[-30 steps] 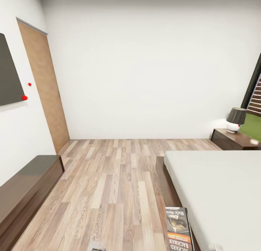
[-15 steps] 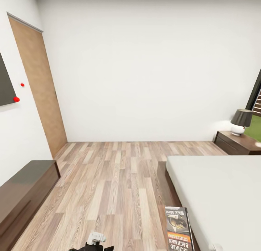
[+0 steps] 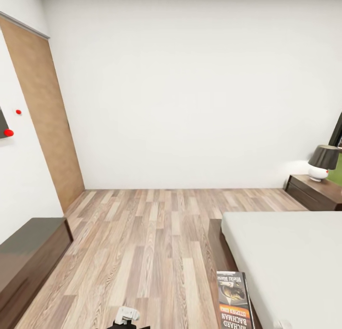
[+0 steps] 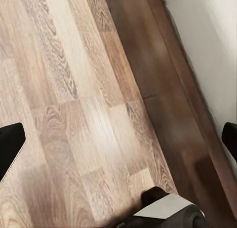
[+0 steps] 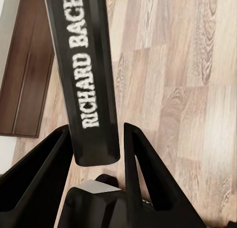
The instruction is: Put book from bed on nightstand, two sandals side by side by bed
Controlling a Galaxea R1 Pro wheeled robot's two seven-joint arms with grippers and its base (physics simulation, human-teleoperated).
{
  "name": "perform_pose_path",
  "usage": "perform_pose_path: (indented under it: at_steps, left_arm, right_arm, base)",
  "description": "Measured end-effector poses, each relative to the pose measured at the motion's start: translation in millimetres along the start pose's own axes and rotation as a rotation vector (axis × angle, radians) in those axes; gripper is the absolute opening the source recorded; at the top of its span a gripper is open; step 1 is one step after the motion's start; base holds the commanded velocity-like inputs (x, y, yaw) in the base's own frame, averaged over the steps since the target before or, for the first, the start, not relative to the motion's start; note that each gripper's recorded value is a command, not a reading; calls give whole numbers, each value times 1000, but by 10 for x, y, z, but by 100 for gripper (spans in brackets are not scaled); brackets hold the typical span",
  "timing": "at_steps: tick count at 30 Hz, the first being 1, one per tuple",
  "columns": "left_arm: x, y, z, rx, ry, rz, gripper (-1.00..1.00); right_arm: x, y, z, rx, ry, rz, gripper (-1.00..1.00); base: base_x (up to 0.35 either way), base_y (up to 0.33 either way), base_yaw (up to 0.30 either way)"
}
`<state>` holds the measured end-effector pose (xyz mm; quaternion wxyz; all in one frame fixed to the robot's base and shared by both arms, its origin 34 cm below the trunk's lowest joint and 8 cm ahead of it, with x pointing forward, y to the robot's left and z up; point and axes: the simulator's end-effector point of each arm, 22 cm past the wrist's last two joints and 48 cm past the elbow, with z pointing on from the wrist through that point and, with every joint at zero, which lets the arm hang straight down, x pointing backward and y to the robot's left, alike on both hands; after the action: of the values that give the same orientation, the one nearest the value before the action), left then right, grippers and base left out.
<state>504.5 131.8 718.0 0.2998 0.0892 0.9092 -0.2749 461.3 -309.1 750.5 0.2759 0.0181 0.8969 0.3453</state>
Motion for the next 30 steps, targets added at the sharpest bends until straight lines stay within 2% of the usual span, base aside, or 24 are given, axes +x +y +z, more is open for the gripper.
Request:
perform_pose_path:
  at_steps: [30]
  left_arm:
    - [3, 17, -7, -3, 0, -2, 100]
  right_arm:
    - [0, -1, 0, 0, 0, 0, -100]
  base:
    - [333, 0, 0]
